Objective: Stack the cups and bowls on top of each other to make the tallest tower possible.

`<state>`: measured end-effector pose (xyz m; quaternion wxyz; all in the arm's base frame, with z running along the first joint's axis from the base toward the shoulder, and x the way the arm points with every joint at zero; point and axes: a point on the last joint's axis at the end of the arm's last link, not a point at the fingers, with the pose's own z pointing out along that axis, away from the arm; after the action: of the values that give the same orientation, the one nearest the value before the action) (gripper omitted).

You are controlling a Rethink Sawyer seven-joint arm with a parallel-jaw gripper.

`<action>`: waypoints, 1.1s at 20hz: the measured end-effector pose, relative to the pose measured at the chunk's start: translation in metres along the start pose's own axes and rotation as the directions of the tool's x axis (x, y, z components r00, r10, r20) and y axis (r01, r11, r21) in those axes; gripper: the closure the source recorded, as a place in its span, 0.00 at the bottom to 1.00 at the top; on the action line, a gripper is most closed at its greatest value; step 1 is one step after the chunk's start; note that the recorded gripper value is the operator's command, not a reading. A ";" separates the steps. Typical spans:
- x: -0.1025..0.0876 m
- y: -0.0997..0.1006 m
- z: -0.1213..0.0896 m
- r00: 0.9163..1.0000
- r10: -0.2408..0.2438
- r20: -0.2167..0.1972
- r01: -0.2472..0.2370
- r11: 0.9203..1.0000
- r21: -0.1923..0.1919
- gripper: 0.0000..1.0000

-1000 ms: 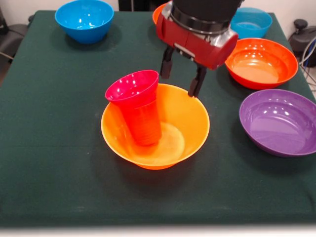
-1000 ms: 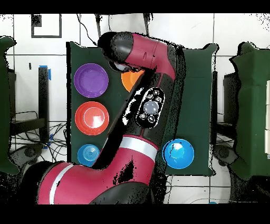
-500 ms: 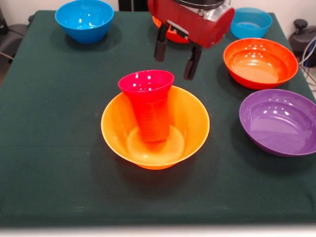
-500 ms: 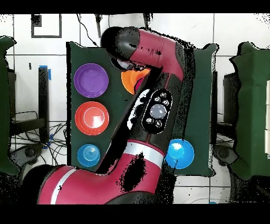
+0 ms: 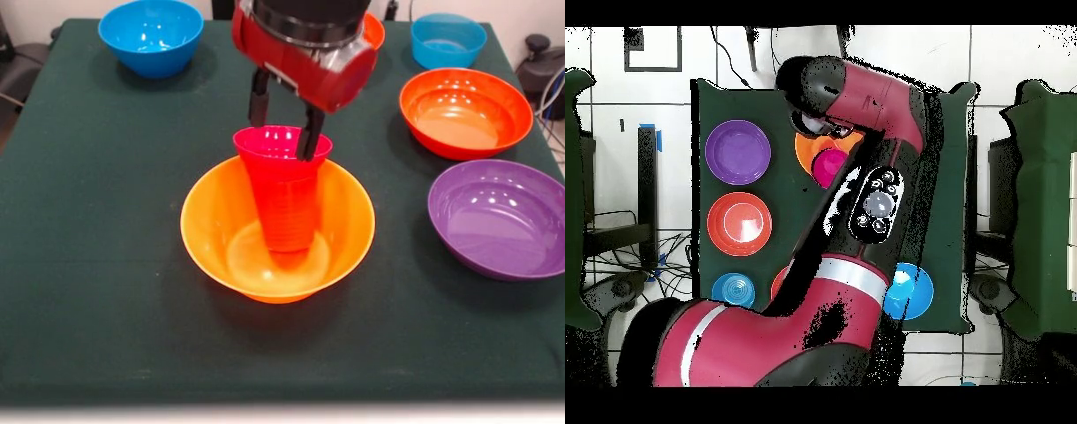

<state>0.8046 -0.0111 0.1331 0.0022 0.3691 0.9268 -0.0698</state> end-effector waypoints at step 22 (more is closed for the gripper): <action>-0.010 0.033 0.130 0.996 -0.088 0.020 0.087 0.996 0.027 0.00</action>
<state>0.8280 -0.0114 0.0003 0.0039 0.3273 0.9410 -0.0860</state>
